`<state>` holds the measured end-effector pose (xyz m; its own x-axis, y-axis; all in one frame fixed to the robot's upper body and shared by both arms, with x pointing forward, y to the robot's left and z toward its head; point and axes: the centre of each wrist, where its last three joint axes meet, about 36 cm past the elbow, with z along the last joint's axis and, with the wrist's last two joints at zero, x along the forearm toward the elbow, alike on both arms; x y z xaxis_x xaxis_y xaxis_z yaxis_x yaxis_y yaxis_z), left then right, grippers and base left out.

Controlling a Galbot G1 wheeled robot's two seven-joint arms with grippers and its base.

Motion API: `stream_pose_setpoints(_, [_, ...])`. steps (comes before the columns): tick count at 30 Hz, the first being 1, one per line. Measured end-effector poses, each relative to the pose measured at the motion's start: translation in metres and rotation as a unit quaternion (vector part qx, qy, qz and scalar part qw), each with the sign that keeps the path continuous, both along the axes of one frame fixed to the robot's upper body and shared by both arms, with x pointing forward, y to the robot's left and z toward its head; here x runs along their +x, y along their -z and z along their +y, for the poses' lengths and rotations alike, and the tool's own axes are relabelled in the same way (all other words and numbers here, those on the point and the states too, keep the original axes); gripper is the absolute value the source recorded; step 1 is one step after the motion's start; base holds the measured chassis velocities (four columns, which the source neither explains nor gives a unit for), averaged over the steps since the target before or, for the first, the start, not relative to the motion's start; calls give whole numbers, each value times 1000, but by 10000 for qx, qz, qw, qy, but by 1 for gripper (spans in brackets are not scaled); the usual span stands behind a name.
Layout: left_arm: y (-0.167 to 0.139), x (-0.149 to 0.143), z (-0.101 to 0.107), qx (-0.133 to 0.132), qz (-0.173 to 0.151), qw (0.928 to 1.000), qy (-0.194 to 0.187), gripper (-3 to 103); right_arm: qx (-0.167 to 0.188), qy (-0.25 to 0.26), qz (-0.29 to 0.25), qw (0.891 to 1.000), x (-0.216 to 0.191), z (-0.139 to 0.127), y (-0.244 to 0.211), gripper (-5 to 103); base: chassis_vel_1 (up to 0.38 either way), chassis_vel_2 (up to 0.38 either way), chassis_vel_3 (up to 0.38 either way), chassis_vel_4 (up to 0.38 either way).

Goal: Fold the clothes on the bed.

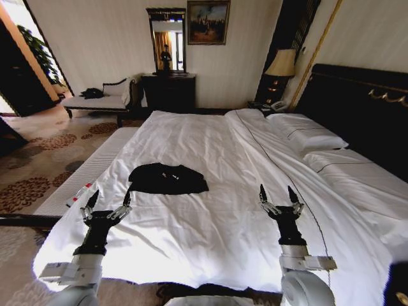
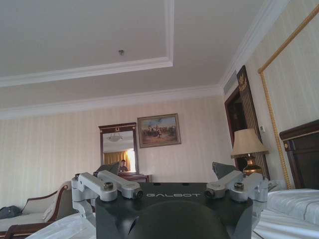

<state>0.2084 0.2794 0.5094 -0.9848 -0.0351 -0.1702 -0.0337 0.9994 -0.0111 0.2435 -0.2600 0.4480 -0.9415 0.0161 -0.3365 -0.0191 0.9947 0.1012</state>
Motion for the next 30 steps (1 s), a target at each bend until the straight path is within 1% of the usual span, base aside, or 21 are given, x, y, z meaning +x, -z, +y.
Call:
stream_pose_setpoints(15, [6,3,2,-28,48,10000,-30,100,-46,-20,12,10000,3,0,5,100,26,69,-21,-65])
stream_pose_setpoints(30, [8,5,2,-38,58,10000,-41,100,-38,-13,17,10000,6,0,7,100,75,68,-75,-79])
